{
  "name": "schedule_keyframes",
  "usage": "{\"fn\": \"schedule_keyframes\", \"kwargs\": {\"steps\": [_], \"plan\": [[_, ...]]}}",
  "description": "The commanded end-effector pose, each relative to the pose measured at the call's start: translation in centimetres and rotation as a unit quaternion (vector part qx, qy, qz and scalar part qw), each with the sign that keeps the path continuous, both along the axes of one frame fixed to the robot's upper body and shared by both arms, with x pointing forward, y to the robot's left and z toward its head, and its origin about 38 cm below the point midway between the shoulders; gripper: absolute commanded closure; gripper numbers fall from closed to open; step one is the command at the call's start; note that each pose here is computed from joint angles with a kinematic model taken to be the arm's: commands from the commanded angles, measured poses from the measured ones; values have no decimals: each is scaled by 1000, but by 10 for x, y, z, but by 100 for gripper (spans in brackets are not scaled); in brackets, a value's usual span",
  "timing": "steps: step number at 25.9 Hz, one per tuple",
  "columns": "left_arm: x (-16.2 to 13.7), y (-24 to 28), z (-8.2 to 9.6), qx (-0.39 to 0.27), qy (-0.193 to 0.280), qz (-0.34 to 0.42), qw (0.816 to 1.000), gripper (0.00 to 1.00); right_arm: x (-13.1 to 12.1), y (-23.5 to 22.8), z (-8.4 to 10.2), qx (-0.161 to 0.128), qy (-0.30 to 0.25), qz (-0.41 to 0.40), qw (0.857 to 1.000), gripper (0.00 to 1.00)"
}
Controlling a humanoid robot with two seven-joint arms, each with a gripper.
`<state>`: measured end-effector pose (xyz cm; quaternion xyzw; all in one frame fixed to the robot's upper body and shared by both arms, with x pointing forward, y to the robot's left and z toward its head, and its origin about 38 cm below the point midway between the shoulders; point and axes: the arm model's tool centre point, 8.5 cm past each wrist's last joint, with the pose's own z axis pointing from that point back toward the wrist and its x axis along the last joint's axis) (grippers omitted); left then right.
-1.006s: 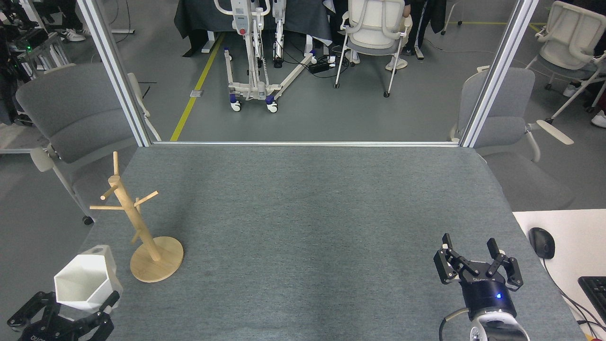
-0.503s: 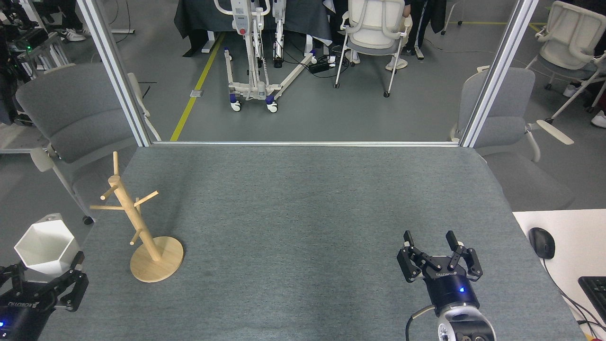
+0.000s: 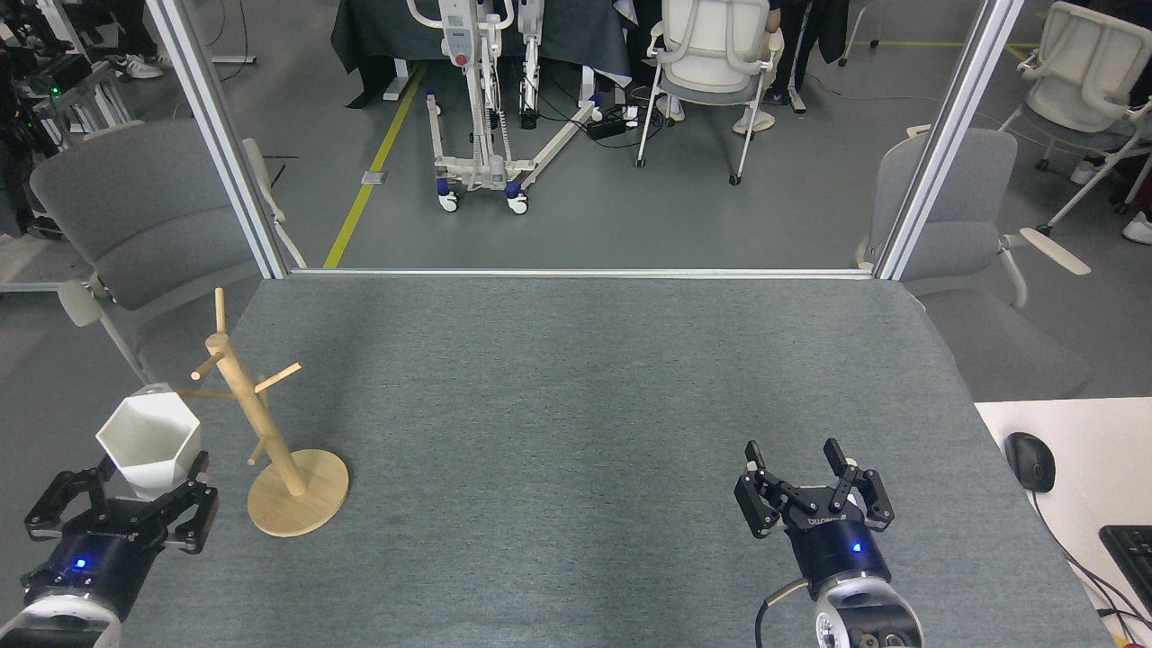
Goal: Hang cup on storage rack
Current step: 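Carry the white cup with the left gripper toward the wooden rack, then hook the white cup onto a wooden rack peg with the left gripper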
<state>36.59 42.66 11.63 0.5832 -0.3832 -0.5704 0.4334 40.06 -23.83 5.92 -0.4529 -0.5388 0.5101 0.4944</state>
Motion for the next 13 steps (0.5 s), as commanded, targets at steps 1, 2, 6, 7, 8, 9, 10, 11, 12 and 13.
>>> {"fn": "schedule_keyframes", "kwargs": {"steps": [1,2,6,7,8,9,10,11,12,13], "plan": [[6,0,-1,-3,3,2,1000,100,0,-1,-2,3,4,-5,1000,1],[8,0,-2,-6,4,3,1000,100,0,-2,-3,3,6,-6,1000,1],[13,-2,0,-8,1,2,1000,100,-1,-4,-8,6,12,-14,1000,1],[14,-3,0,-6,1,-1,1000,100,-1,-5,-8,7,12,-15,1000,1],[14,-5,-1,1,4,-3,1000,100,-1,-5,-8,7,12,-16,1000,1],[15,-7,-2,9,9,-4,1000,100,-1,-5,-8,8,12,-15,1000,1],[15,-7,-4,18,14,-4,1000,100,-1,-5,-8,8,12,-16,1000,1],[15,-9,-5,22,17,-5,1000,100,0,-5,-7,8,11,-16,1000,1],[16,-11,-5,20,16,-6,1000,100,0,-5,-6,8,11,-16,1000,1],[15,-12,-7,20,17,-6,1000,100,0,-5,-7,8,11,-16,1000,1]]}}
